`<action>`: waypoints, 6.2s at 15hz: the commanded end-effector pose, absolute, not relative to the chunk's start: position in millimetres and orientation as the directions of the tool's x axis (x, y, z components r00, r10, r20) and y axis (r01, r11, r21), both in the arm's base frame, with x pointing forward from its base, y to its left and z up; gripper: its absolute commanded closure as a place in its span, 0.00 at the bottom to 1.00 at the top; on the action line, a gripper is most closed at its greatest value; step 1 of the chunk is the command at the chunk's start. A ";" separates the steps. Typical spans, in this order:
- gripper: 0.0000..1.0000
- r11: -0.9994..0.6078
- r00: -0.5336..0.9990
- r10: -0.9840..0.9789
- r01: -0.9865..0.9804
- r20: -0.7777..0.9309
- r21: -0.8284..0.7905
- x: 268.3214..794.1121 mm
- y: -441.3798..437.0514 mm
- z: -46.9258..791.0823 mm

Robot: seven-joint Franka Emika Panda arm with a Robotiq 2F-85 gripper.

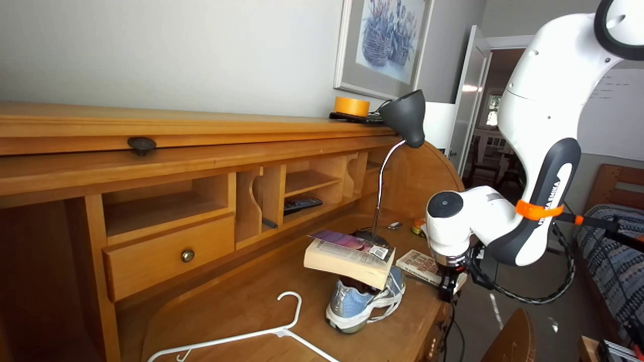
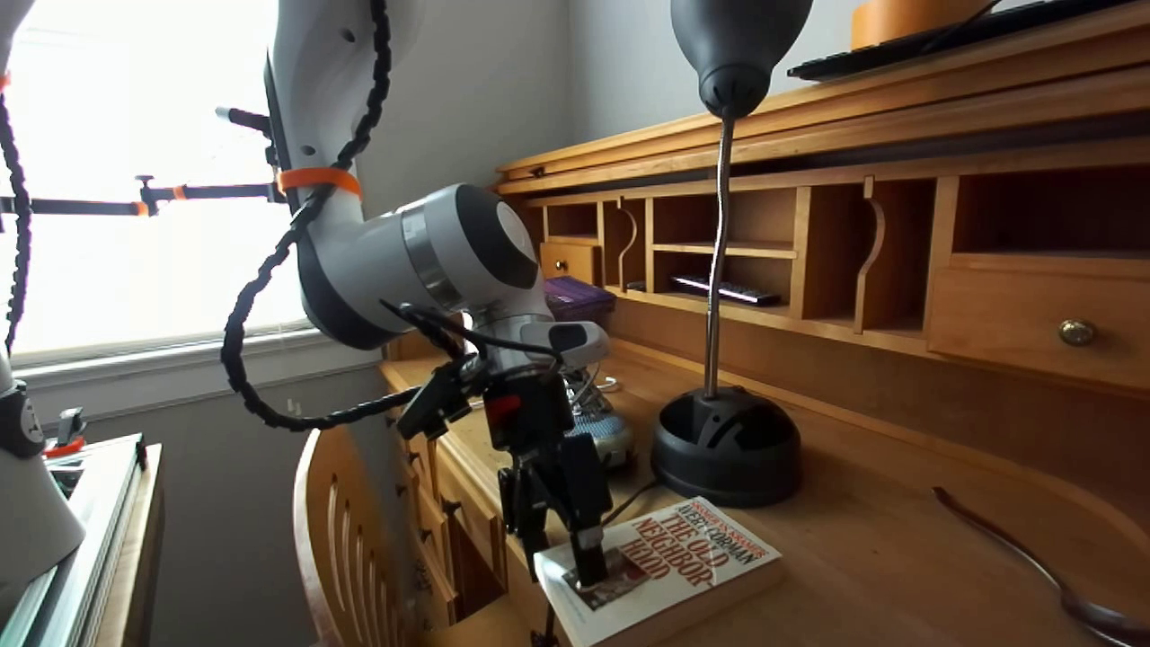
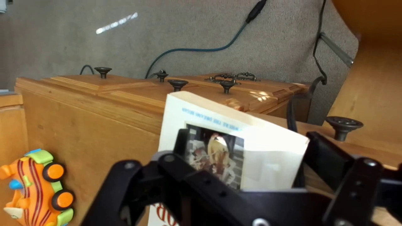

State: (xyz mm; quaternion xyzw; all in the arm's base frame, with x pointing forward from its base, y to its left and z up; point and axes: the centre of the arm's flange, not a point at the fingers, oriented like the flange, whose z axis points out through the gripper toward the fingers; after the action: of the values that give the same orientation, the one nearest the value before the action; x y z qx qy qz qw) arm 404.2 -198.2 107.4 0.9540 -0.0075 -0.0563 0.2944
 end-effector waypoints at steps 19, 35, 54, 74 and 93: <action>0.94 -0.836 0.996 -0.060 -0.018 -0.058 0.548 416.6 -206.1 120.3; 0.94 -0.957 0.990 -0.144 -0.139 0.001 0.256 421.5 -188.1 231.0; 0.94 -0.983 0.986 -0.159 -0.153 -0.054 0.100 401.3 -163.0 357.8; 0.94 -0.824 0.920 0.391 0.347 0.007 0.448 434.2 -20.6 387.9; 0.94 -0.720 0.868 0.494 0.372 0.056 0.586 437.9 46.8 366.6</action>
State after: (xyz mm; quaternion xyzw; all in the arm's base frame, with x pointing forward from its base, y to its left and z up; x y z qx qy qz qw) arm 441.9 37.4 375.2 0.9243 0.2343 0.0928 0.2865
